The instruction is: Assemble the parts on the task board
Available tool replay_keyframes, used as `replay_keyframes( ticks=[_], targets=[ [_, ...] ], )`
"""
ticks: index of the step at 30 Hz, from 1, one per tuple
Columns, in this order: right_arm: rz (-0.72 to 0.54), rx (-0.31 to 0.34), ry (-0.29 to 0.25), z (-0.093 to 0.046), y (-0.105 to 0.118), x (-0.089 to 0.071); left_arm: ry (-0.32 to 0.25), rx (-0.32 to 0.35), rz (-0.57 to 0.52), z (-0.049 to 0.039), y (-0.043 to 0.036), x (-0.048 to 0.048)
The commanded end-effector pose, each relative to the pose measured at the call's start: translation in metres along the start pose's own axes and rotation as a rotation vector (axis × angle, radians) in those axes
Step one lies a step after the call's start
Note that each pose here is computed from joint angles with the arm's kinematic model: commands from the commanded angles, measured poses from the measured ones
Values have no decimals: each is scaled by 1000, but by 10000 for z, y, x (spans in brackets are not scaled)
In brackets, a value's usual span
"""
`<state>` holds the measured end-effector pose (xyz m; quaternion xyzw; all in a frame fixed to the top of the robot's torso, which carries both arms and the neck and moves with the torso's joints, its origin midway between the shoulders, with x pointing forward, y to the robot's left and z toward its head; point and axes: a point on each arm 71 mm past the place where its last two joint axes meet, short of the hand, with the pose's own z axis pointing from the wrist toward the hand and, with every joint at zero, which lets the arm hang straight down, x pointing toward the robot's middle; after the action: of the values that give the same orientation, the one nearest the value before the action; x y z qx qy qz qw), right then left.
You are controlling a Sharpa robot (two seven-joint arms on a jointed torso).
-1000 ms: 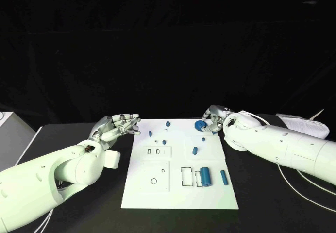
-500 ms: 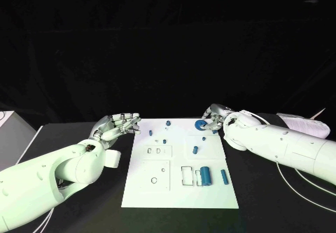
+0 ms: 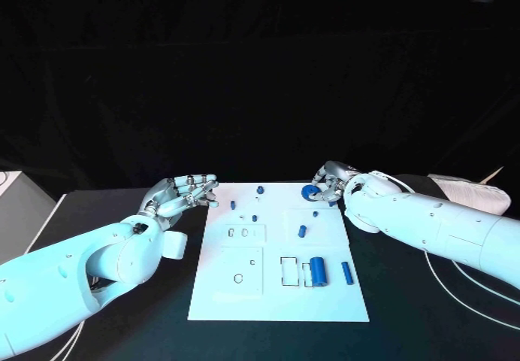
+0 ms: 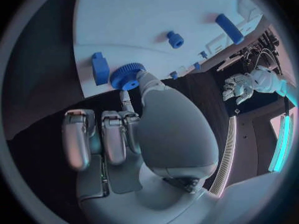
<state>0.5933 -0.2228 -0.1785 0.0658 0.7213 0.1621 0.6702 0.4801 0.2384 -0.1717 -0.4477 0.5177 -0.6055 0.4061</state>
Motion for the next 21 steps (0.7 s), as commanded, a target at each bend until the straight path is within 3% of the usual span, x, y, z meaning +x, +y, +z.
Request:
replay_keyframes(
  ticks=[1, 13, 21],
  targets=[
    [-12, -10, 31, -1, 9, 44, 20, 7, -5, 3, -5, 26],
    [-22, -8, 49, -10, -1, 114, 18, 7, -4, 1, -5, 22],
    [-38, -54, -15, -29, 76, 91, 18, 7, -5, 0, -4, 22]
  ],
)
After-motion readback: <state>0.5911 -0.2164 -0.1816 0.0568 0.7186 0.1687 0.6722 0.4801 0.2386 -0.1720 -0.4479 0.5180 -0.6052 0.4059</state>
